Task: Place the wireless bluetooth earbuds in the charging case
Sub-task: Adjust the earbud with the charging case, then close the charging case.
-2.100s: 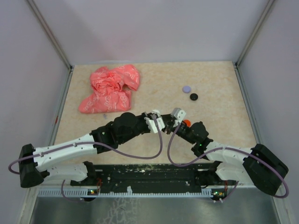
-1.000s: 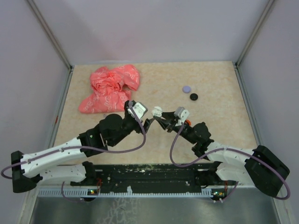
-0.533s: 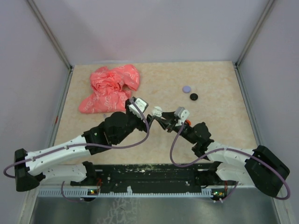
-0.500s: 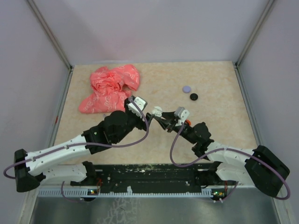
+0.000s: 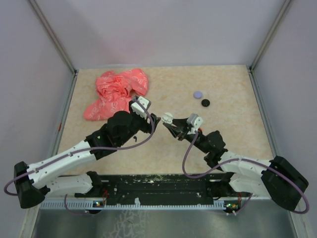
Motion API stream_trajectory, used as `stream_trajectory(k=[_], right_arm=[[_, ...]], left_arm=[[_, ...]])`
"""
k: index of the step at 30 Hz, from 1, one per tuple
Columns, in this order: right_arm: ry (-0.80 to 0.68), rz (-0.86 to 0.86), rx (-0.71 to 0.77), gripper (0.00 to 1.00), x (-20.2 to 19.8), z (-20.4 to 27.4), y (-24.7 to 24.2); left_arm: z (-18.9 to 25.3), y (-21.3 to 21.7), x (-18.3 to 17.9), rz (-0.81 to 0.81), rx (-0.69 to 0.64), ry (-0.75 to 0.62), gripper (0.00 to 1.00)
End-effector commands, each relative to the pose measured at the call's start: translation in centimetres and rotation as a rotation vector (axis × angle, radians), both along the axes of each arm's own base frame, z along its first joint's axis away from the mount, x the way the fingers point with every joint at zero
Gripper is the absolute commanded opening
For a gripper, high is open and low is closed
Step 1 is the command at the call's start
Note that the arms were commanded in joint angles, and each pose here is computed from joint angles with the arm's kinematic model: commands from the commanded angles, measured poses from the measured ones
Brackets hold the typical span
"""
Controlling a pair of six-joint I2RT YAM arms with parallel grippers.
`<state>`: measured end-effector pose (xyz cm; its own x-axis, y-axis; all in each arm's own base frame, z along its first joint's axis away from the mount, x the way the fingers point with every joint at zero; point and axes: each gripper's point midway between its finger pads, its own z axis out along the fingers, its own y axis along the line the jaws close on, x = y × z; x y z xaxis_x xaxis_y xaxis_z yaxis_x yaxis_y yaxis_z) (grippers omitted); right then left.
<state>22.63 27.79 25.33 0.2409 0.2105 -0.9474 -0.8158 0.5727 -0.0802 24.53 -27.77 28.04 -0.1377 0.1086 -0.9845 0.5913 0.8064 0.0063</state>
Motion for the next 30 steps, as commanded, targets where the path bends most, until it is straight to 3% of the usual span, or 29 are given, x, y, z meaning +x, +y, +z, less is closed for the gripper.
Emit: stream_trajectory(k=[1, 9, 17, 22, 30], right_arm=[[-0.048, 0.021, 0.064, 0.0, -0.7, 2.1, -0.1], [-0.051, 0.054, 0.028, 0.0, -1.4, 1.4, -0.1], [-0.095, 0.238, -0.006, 0.0, -3.4, 2.4, 1.6], [-0.102, 0.325, -0.013, 0.0, -4.4, 3.2, 2.6], [-0.104, 0.375, 0.037, 0.0, -4.7, 4.7, 3.2]], left_arm=[[1.2, 0.0, 0.1, -0.034, -0.089, 0.027, 0.76], [3.5, 0.3, -1.1, -0.264, -0.246, 0.088, 0.87], [4.3, -0.9, -4.1, -0.537, -0.319, 0.166, 0.98], [4.8, -1.8, -5.4, -0.675, -0.367, 0.223, 0.99], [3.2, -2.5, -5.8, -0.713, -0.349, 0.329, 0.97]])
